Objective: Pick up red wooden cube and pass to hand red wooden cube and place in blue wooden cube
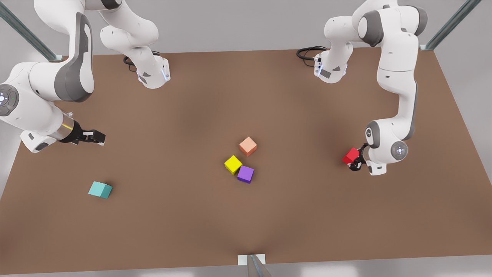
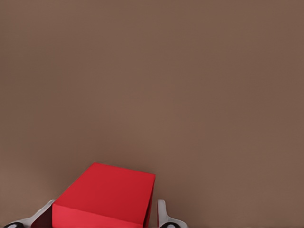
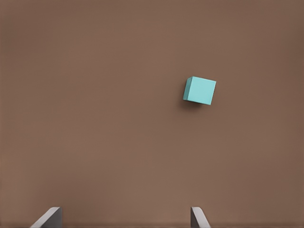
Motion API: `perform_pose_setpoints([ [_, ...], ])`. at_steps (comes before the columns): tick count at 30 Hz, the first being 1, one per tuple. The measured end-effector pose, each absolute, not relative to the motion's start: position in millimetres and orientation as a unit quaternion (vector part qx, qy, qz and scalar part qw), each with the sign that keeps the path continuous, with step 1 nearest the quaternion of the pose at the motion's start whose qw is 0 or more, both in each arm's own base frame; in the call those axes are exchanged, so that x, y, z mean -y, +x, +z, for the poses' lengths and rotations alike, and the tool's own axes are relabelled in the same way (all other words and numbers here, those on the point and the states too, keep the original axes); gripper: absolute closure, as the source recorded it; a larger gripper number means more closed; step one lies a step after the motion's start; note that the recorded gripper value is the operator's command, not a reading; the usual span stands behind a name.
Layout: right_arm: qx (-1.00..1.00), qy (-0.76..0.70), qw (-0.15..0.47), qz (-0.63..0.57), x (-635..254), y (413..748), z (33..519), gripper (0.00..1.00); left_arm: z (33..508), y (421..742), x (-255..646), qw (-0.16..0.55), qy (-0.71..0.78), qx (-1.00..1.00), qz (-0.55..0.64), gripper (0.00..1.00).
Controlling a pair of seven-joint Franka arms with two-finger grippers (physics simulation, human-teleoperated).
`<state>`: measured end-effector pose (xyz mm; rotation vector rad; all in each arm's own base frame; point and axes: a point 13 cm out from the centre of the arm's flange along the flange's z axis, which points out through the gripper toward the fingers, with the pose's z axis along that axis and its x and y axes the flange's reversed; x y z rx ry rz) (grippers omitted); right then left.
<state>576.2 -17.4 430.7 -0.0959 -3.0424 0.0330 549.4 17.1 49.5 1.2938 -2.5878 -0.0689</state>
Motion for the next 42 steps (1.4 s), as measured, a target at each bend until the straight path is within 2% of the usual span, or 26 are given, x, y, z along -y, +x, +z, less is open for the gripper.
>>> perform_pose_setpoints([
  [3, 0.998, -0.032, 0.052, 0.011, 18, 575, 430, 0.00, 41, 546, -16, 0.129, 0.448, 0.884, -0.026, 0.06],
  [4, 0.998, -0.032, 0.052, 0.011, 18, 575, 429, 0.00, 39, 545, -16, 0.130, 0.449, 0.883, -0.026, 0.12],
  [5, 0.998, -0.031, 0.053, 0.011, 17, 575, 429, 0.00, 37, 545, -15, 0.131, 0.451, 0.883, -0.026, 0.25],
  [8, 0.998, -0.030, 0.055, 0.011, 15, 574, 428, 0.00, 36, 547, -15, 0.128, 0.458, 0.880, -0.024, 0.48],
  [10, 0.998, -0.029, 0.057, 0.012, 15, 574, 427, 0.00, 40, 551, -13, 0.124, 0.461, 0.879, -0.022, 0.48],
  [12, 0.998, -0.028, 0.057, 0.012, 14, 574, 427, 0.00, 65, 564, 6, 0.106, 0.451, 0.886, -0.008, 0.48],
  [14, 0.998, -0.028, 0.057, 0.012, 14, 574, 427, 0.00, 104, 593, 39, 0.081, 0.426, 0.901, 0.015, 0.48],
  [16, 0.998, -0.028, 0.058, 0.011, 14, 573, 426, 0.00, 150, 638, 82, 0.063, 0.397, 0.914, 0.050, 0.48],
  [18, 0.998, -0.029, 0.059, 0.011, 15, 573, 426, 0.00, 203, 672, 147, 0.072, 0.371, 0.919, 0.110, 0.48],
  [20, 0.998, -0.024, 0.064, 0.002, 10, 575, 419, 0.00, 245, 664, 246, 0.111, 0.320, 0.924, 0.177, 0.48],
  [22, 0.994, -0.025, 0.091, -0.055, -6, 592, 380, 0.00, 276, 640, 354, 0.171, 0.259, 0.917, 0.249, 0.48],
  [25, 0.973, -0.039, 0.136, -0.183, -54, 608, 316, 0.00, 293, 604, 484, 0.278, 0.184, 0.871, 0.362, 0.48],
  [27, 0.954, -0.047, 0.148, -0.256, -83, 617, 294, 0.00, 304, 594, 527, 0.310, 0.162, 0.838, 0.418, 0.49],
  [30, 0.925, -0.033, 0.153, -0.346, -128, 631, 269, 0.00, 319, 607, 561, 0.290, 0.137, 0.817, 0.479, 0.52],
  [33, 0.891, 0.026, 0.125, -0.435, -182, 641, 275, 0.00, 317, 616, 585, 0.243, 0.116, 0.813, 0.516, 0.57],
  [38, 0.822, 0.152, 0.014, -0.548, -243, 656, 297, 0.00, 307, 645, 588, 0.157, 0.083, 0.809, 0.560, 0.58],
  [42, 0.761, 0.233, -0.073, -0.601, -276, 656, 299, 0.00, 324, 655, 596, 0.118, 0.070, 0.778, 0.613, 0.58],
])
